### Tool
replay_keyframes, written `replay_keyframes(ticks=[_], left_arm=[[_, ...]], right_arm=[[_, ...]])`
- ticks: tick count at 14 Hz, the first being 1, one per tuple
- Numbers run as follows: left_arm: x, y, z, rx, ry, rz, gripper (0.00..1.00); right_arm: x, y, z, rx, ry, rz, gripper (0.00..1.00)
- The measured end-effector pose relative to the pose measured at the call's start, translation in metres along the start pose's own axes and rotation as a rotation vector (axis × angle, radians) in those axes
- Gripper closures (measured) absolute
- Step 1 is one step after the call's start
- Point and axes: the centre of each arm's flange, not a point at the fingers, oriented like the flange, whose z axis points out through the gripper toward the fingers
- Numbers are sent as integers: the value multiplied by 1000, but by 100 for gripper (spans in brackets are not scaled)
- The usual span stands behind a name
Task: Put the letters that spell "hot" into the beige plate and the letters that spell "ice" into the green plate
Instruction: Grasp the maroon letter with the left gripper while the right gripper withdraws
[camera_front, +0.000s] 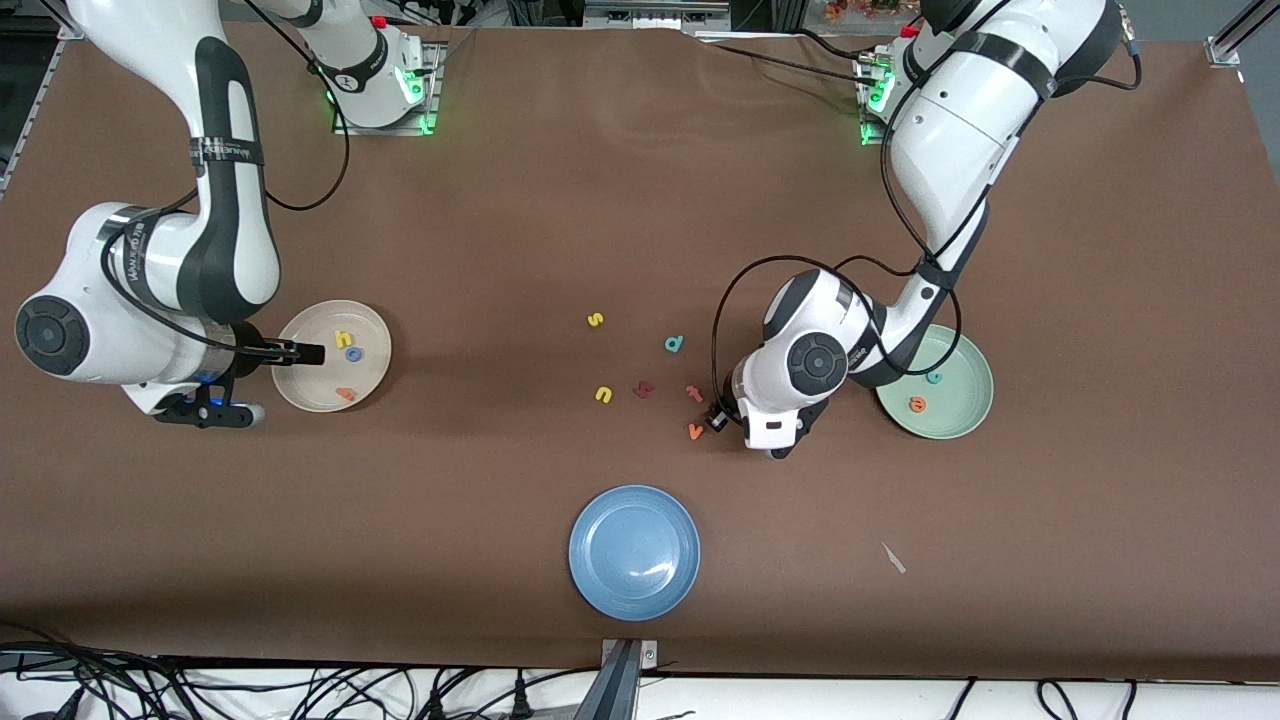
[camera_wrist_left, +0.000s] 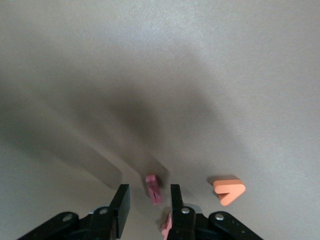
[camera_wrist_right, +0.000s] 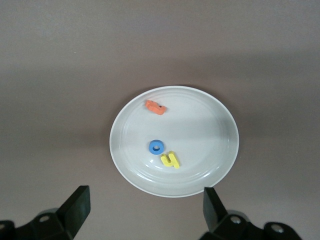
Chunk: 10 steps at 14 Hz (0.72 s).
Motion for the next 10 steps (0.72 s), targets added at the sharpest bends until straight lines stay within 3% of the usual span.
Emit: replay_keyframes(ticks=[3, 5, 6, 8, 10], left_arm=[[0, -1, 5, 7, -3, -1, 66], [0, -1, 5, 7, -2, 0, 89], [0, -1, 5, 7, -1, 2, 93], [1, 0, 3, 5, 8, 8, 93], [4, 1, -5, 5, 18, 18, 93]], right_arm=[[1, -5, 1, -4, -12, -7, 0], [2, -12, -2, -6, -14, 28, 0], [2, -18, -5, -5, -14, 66, 0], [-1, -37, -10, 10, -24, 122, 0], [-8, -47, -20, -15, -28, 144, 0]])
